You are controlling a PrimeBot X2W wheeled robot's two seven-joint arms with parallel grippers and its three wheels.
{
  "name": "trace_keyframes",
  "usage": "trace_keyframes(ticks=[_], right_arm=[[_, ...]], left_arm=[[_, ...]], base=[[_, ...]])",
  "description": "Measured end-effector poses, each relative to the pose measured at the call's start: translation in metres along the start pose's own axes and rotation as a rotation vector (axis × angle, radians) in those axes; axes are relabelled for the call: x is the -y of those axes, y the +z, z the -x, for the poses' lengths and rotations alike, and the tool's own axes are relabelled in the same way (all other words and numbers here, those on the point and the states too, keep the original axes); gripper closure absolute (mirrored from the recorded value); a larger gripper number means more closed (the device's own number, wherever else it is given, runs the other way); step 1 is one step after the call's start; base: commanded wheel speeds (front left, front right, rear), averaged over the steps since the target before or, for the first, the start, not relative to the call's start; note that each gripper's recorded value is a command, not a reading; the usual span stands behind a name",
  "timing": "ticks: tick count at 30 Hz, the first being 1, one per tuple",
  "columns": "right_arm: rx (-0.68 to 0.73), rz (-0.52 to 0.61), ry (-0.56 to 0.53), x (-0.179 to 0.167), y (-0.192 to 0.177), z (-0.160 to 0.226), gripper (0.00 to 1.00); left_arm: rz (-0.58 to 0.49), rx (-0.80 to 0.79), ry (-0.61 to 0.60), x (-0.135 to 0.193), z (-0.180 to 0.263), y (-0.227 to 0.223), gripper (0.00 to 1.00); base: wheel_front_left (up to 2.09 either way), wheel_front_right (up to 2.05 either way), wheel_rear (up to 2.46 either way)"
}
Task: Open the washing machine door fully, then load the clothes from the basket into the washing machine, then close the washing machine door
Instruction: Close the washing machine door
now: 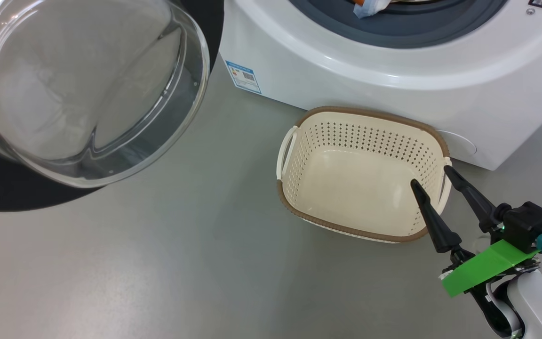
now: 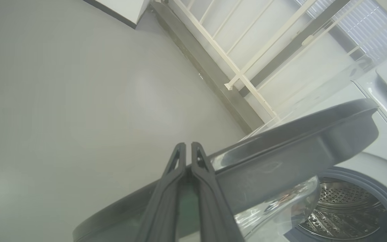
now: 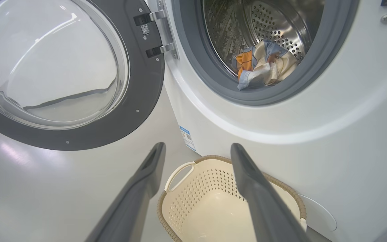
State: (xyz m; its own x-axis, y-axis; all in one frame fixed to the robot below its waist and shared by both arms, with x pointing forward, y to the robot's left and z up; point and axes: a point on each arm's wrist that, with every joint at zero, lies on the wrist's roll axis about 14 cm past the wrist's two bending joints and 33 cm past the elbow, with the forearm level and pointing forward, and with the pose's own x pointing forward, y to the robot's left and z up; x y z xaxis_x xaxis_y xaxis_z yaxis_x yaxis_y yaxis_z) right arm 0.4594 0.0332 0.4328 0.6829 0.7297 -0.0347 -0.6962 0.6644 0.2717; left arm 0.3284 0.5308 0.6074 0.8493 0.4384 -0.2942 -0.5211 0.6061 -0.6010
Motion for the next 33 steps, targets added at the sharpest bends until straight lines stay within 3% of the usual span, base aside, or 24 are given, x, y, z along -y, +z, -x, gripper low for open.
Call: trace_keyframes(ticks=[17,33], right_arm=[[0.009,0.013,-0.009,0.001,0.006,0.003,0.00],[0.064,0.040,-0.025,-0.007,0.034,0.012,0.00]], left_arm=[[0.025,-0.207,-0.059,0.013,0.005,-0.023,1.00],[0.010,-0.428,-0.197,0.036,0.034,-0.054,1.00]], base=[[0.00,0.00,0.00],[0.00,0.00,0.00]])
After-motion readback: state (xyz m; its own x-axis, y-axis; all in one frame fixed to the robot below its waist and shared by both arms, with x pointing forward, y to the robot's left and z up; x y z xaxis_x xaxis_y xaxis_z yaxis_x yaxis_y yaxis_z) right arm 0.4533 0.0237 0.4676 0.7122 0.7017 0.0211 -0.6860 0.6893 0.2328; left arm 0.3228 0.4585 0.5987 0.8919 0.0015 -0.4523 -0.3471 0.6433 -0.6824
